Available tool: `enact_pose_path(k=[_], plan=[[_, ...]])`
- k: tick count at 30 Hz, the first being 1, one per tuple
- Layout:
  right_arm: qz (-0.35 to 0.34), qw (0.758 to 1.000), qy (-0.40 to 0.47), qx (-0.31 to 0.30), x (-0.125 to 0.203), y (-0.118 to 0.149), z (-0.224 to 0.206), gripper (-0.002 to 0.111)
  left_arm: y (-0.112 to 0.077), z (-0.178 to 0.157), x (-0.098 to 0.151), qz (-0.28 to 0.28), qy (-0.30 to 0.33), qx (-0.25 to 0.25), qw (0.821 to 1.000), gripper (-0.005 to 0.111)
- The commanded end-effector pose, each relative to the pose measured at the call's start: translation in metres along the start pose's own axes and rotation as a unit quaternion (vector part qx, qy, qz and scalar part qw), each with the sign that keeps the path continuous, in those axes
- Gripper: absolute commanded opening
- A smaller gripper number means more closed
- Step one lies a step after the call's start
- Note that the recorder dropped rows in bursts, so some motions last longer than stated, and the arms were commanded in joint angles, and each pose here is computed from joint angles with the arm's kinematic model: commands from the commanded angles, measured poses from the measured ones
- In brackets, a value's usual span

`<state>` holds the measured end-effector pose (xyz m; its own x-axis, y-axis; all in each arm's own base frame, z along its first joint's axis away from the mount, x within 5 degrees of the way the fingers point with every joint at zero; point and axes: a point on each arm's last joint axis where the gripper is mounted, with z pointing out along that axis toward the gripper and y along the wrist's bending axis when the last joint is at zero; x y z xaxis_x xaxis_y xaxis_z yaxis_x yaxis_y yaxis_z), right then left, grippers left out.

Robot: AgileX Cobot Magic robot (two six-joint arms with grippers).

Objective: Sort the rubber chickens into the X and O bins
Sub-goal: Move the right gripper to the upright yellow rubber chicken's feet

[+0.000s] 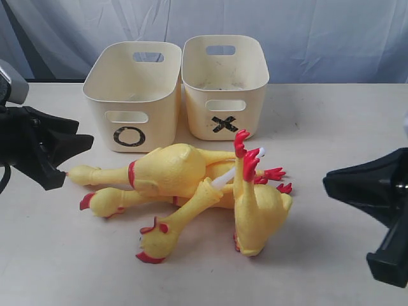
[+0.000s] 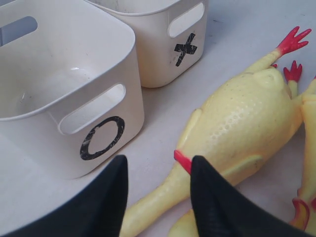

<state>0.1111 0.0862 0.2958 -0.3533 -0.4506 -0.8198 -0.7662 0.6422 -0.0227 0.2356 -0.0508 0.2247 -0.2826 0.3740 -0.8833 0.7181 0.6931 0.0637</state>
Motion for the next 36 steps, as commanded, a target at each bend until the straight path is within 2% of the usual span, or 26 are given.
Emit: enact_pose_path(k=[1, 3, 5, 8, 10, 12, 13, 14, 20, 27, 36], plan=[[-0.007, 1.000, 0.007, -0.027, -0.005, 0.002, 0.017, -0.001, 0.001, 0.001, -0.002, -0.007, -0.006, -0.001, 1.000, 0.040], [-0.017, 0.999, 0.016, -0.040, -0.005, 0.004, 0.026, 0.000, 0.001, 0.001, -0.002, -0.007, -0.006, -0.001, 1.000, 0.040], [-0.018, 0.998, 0.020, -0.049, -0.006, 0.005, 0.033, 0.008, 0.001, 0.001, -0.002, -0.007, -0.006, -0.001, 1.000, 0.040], [-0.023, 0.998, 0.021, -0.056, -0.007, 0.006, 0.041, 0.034, 0.001, 0.001, -0.002, -0.007, -0.006, -0.001, 1.000, 0.040], [-0.024, 0.998, 0.023, -0.059, -0.007, 0.005, 0.046, 0.058, 0.001, 0.001, -0.002, -0.007, -0.006, -0.001, 1.000, 0.040], [-0.012, 0.998, 0.022, -0.055, -0.008, 0.003, 0.051, 0.077, 0.001, 0.001, -0.002, -0.007, -0.006, -0.001, 1.000, 0.040], [-0.005, 0.998, 0.020, -0.053, -0.008, 0.002, 0.053, 0.083, 0.001, 0.001, -0.002, -0.007, -0.006, -0.001, 1.000, 0.040], [0.001, 0.999, 0.019, -0.051, -0.009, 0.001, 0.055, 0.085, 0.001, 0.001, -0.002, -0.007, -0.006, -0.001, 1.000, 0.040], [0.036, 0.998, 0.025, -0.046, -0.008, -0.003, 0.070, 0.081, 0.001, 0.001, -0.002, -0.007, -0.006, -0.001, 1.000, 0.040], [0.041, 0.999, 0.020, -0.016, -0.008, -0.011, 0.080, 0.081, 0.001, 0.001, -0.002, -0.006, -0.005, -0.001, 1.000, 0.040], [0.043, 0.999, -0.004, -0.021, -0.013, -0.011, 0.081, 0.081, 0.001, 0.001, -0.002, -0.006, -0.005, -0.001, 1.000, 0.040]])
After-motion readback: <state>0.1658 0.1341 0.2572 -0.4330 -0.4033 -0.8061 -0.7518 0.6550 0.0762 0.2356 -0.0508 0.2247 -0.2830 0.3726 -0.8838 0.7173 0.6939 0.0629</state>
